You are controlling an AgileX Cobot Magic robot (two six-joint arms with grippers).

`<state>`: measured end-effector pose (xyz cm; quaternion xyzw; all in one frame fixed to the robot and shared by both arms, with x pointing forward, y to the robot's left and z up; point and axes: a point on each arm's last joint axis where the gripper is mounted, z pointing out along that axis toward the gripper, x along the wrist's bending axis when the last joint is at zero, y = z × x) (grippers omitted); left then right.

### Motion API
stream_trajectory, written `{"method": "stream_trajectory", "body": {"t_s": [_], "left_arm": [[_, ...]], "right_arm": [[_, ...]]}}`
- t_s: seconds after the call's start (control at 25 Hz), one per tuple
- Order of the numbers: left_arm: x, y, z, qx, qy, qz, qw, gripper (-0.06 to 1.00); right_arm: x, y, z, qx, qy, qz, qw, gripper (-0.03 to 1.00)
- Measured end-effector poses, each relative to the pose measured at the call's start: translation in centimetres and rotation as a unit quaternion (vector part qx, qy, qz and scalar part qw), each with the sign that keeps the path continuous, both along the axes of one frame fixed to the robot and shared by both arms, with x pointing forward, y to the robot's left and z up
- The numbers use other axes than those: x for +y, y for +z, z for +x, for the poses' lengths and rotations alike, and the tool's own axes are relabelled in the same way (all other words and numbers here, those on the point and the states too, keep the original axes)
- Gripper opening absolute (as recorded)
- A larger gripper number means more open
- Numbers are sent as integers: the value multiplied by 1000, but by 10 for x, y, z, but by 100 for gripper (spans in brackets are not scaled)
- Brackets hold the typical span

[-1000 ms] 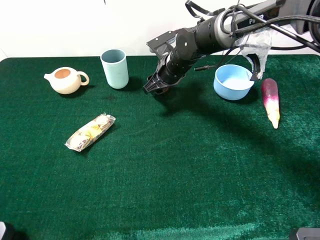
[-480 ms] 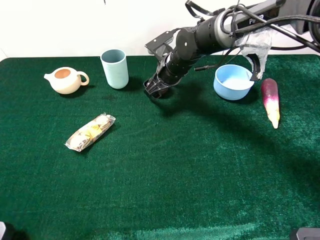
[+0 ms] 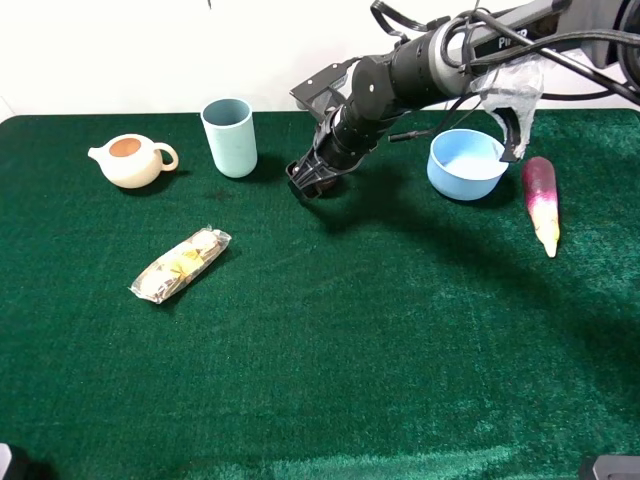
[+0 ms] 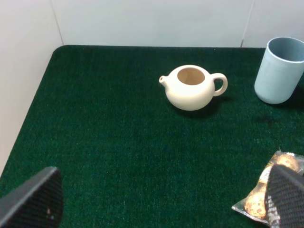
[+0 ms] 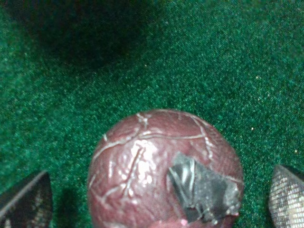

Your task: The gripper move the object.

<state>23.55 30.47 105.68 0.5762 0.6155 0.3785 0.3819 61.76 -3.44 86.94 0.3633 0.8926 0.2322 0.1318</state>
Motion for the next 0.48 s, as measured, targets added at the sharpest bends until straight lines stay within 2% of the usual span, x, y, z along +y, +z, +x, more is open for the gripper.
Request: {"method": "stream_trajectory", "body": {"t_s": [0.28,0.48], "left_arm": [[0,0,0,0,0,0,1000,84],[0,0,0,0,0,0,1000,84]], "right_arm": [[0,1,0,0,0,0,1000,69],[1,19,0,-6,1,6,1000,69]]}}
